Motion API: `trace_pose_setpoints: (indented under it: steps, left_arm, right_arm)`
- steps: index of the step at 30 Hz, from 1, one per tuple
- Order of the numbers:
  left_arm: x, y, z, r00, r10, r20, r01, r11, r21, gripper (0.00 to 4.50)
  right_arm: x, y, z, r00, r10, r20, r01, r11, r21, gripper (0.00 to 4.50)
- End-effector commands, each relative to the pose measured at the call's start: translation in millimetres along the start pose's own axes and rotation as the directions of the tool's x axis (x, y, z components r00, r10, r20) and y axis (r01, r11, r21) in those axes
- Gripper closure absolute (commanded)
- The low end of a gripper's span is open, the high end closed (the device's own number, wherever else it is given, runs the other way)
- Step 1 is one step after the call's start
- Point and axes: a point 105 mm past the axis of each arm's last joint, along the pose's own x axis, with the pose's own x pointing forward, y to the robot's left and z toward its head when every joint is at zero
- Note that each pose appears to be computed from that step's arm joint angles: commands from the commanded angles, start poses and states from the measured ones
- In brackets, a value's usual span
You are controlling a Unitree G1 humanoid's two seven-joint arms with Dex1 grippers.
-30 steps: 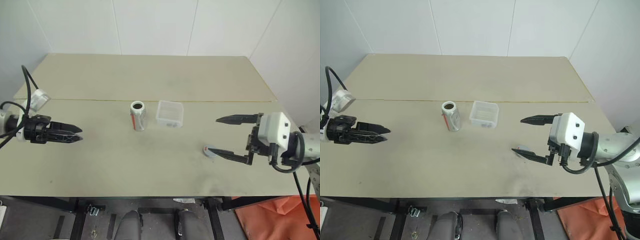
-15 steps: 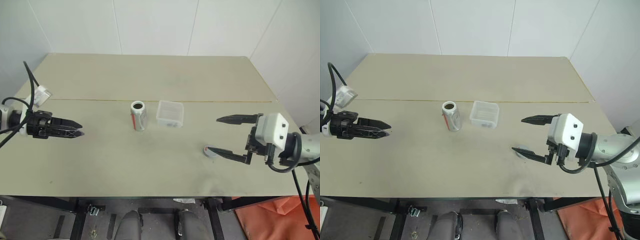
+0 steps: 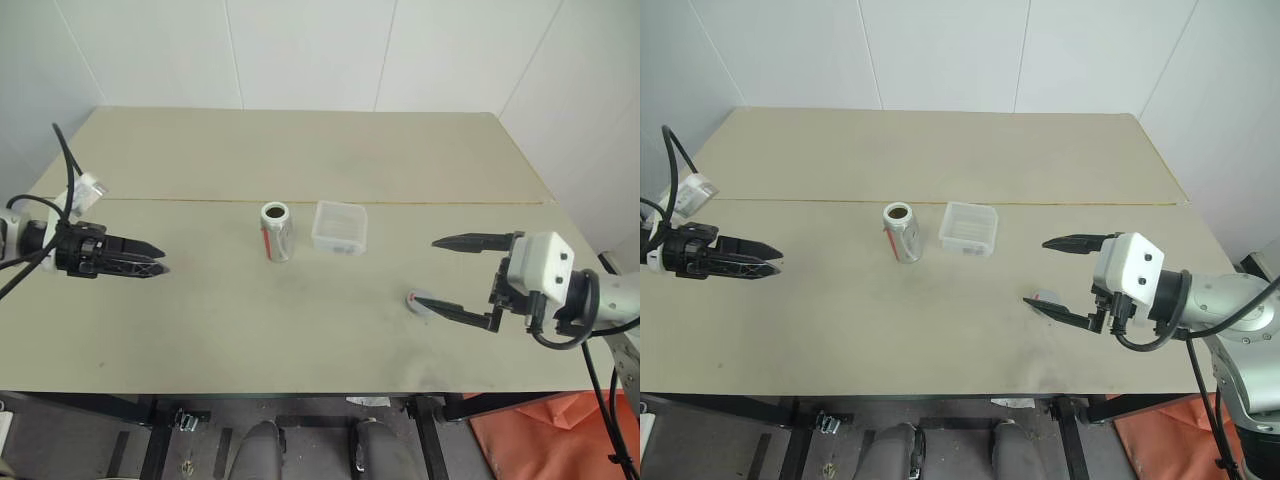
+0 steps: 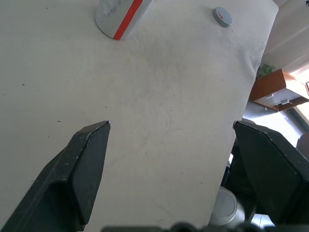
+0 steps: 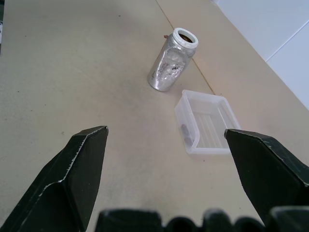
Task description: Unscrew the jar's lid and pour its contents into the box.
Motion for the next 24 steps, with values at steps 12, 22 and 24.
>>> trace_pose_setpoints:
  steps: [12,22,24]
  left_arm:
    - [-12.1,-9.4,0.0,1.000,-0.004,0.011,0.004,1.000,0.016,0.05]
    - [-12.4,-8.9,2.4,1.000,-0.002,0.020,0.001,1.000,0.021,0.05]
    - [-12.3,-8.6,2.9,1.000,0.000,0.021,0.000,1.000,0.022,0.05]
  right_arm:
    - [0.0,-5.0,10.8,0.999,-0.037,0.025,0.038,0.997,-0.071,0.00]
    - [1.0,-8.6,12.1,0.998,-0.054,0.034,0.057,0.994,-0.089,0.00]
    - [1.1,-8.7,11.6,0.998,-0.059,0.032,0.062,0.994,-0.090,0.00]
